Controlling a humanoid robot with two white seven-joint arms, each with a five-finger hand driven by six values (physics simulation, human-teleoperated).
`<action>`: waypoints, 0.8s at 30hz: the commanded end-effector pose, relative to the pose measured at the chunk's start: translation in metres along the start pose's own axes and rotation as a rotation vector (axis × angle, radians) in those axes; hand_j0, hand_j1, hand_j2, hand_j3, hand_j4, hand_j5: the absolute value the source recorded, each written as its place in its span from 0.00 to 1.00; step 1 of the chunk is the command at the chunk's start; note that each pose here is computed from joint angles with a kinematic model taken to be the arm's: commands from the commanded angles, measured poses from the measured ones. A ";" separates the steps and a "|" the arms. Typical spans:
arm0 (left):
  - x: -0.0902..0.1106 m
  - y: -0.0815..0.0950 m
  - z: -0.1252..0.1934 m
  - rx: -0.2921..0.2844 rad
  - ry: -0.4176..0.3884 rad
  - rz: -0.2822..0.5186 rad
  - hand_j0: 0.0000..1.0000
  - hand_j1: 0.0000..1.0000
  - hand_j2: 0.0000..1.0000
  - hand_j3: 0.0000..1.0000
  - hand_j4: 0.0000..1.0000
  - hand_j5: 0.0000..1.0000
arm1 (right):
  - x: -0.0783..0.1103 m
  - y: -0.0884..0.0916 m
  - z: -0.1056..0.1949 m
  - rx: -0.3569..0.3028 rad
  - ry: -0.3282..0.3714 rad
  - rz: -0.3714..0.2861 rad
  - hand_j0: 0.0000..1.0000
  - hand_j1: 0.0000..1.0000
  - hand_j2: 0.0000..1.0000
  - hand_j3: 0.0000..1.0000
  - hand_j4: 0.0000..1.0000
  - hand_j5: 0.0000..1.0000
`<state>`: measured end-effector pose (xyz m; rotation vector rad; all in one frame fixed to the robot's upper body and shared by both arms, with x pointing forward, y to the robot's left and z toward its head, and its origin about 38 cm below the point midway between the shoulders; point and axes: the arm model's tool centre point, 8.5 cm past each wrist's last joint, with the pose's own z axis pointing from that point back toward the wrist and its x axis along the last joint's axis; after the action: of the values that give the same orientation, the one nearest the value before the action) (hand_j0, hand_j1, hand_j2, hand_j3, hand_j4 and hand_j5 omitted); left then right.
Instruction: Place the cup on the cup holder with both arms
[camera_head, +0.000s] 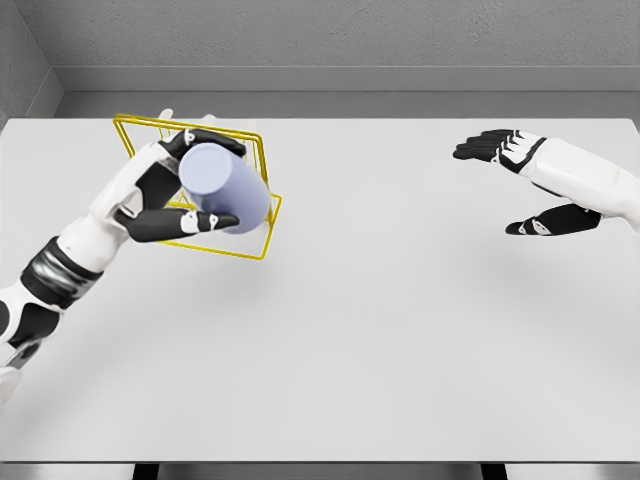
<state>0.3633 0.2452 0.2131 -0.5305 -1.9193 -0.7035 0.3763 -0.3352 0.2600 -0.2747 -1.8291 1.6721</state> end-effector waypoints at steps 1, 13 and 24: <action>0.000 0.003 0.000 0.010 0.007 0.004 0.64 0.64 0.64 0.64 0.64 0.64 | 0.000 -0.001 0.000 -0.004 -0.001 -0.006 1.00 1.00 1.00 1.00 1.00 1.00; 0.000 0.023 0.002 0.068 0.058 -0.007 0.64 0.64 0.64 0.64 0.64 0.64 | 0.000 -0.001 0.000 -0.004 -0.002 -0.005 1.00 1.00 1.00 1.00 1.00 1.00; -0.007 0.027 0.000 0.081 0.083 -0.002 0.64 0.64 0.64 0.64 0.64 0.64 | 0.000 -0.001 0.000 -0.004 -0.002 -0.005 1.00 1.00 1.00 1.00 1.00 1.00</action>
<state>0.3822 0.2642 0.2156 -0.4433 -1.8710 -0.6423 0.3762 -0.3349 0.2602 -0.2746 -1.8300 1.6730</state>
